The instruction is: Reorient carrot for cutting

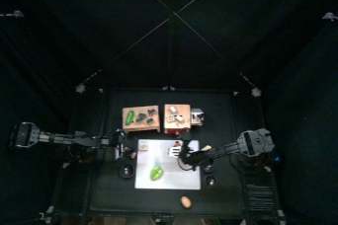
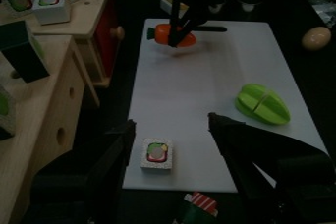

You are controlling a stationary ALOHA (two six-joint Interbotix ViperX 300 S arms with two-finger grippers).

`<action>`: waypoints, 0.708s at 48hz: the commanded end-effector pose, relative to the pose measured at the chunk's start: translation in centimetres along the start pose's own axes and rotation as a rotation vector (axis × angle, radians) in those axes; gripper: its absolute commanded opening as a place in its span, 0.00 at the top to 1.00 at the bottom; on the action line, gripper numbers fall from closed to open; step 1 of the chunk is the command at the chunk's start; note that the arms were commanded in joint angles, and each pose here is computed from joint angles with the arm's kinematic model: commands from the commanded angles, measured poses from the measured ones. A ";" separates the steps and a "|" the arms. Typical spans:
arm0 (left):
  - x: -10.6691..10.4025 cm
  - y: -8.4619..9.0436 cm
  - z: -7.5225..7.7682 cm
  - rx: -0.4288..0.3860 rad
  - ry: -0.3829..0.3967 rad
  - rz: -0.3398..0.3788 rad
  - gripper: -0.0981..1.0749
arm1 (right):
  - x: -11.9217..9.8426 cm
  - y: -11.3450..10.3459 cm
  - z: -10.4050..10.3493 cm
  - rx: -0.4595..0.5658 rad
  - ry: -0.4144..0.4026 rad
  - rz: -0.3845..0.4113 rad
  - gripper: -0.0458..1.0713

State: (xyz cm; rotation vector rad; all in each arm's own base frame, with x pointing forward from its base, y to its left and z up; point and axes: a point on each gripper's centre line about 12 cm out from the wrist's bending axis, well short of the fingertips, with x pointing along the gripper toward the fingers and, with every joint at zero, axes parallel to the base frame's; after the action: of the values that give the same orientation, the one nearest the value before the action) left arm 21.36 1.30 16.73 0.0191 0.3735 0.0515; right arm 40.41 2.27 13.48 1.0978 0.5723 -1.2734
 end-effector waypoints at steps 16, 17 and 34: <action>0.0 0.0 0.0 -0.002 0.003 0.000 0.11 | 0.4 1.6 -2.7 0.205 0.022 0.010 0.34; 0.0 0.0 0.0 -0.002 0.003 0.000 0.11 | 0.4 1.5 -2.7 0.208 0.020 0.010 0.33; 0.0 0.0 0.0 0.001 0.005 -0.001 0.11 | 0.8 1.5 -3.4 0.206 0.037 0.009 0.08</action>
State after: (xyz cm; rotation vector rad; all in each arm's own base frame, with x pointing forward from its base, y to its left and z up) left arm 21.11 1.28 16.31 0.0198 0.3920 0.0504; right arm 42.31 4.70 10.71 1.2587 0.4883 -1.3488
